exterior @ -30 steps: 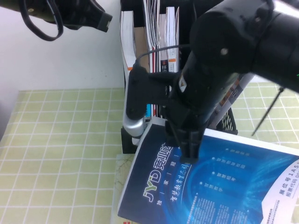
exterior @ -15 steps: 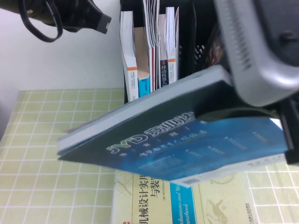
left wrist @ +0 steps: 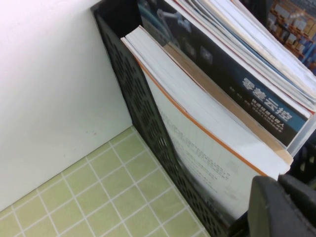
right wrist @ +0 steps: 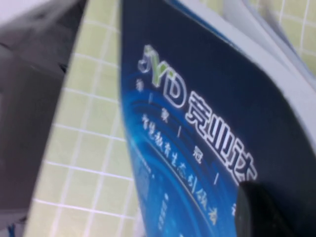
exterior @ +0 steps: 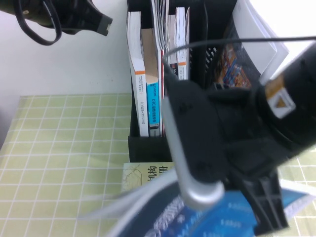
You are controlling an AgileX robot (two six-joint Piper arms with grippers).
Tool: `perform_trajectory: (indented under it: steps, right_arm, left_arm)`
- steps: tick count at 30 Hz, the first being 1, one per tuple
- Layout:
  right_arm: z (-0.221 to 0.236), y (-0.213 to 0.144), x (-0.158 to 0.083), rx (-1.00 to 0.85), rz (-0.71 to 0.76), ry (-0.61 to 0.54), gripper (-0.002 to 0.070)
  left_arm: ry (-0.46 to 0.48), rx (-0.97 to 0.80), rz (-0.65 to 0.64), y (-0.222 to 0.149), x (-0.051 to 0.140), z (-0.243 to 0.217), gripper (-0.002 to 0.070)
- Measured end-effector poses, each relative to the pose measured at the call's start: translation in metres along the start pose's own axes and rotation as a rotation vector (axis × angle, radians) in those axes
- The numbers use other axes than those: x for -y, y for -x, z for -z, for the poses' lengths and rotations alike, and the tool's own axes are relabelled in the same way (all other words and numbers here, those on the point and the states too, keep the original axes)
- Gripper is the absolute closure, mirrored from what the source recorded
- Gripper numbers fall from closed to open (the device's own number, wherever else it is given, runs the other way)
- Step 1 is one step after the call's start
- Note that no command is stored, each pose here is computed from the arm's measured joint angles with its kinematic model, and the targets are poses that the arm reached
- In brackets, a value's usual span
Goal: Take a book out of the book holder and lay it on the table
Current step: Place the picked book on the book
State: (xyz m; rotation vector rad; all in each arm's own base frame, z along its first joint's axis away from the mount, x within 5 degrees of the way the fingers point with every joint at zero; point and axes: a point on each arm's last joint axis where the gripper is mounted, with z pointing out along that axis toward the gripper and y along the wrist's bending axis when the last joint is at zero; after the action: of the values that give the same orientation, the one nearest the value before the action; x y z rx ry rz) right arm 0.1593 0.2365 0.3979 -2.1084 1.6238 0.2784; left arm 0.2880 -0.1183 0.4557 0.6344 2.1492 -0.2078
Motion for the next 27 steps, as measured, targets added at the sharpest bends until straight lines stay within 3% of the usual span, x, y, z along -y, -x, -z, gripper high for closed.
perform_trajectory:
  steps: [7,15,23,27]
  right_arm:
    - [0.021,0.011,0.008,0.052,-0.007,-0.069,0.0548]
    - [0.069,0.006,-0.016,0.148,-0.03,-0.15,0.0548]
    - [0.053,-0.004,-0.027,0.13,-0.059,-0.074,0.0548]
    - [0.05,-0.009,-0.023,0.072,-0.065,-0.113,0.0548]
  left_arm:
    - [0.003,0.001,0.0,0.0,0.0,0.001,0.0678]
    - [-0.009,-0.039,0.026,-0.004,0.001,0.003,0.0678]
    - [-0.013,-0.03,0.043,-0.006,0.004,0.024,0.0677]
    - [-0.008,-0.001,0.042,-0.005,0.005,0.039,0.0677]
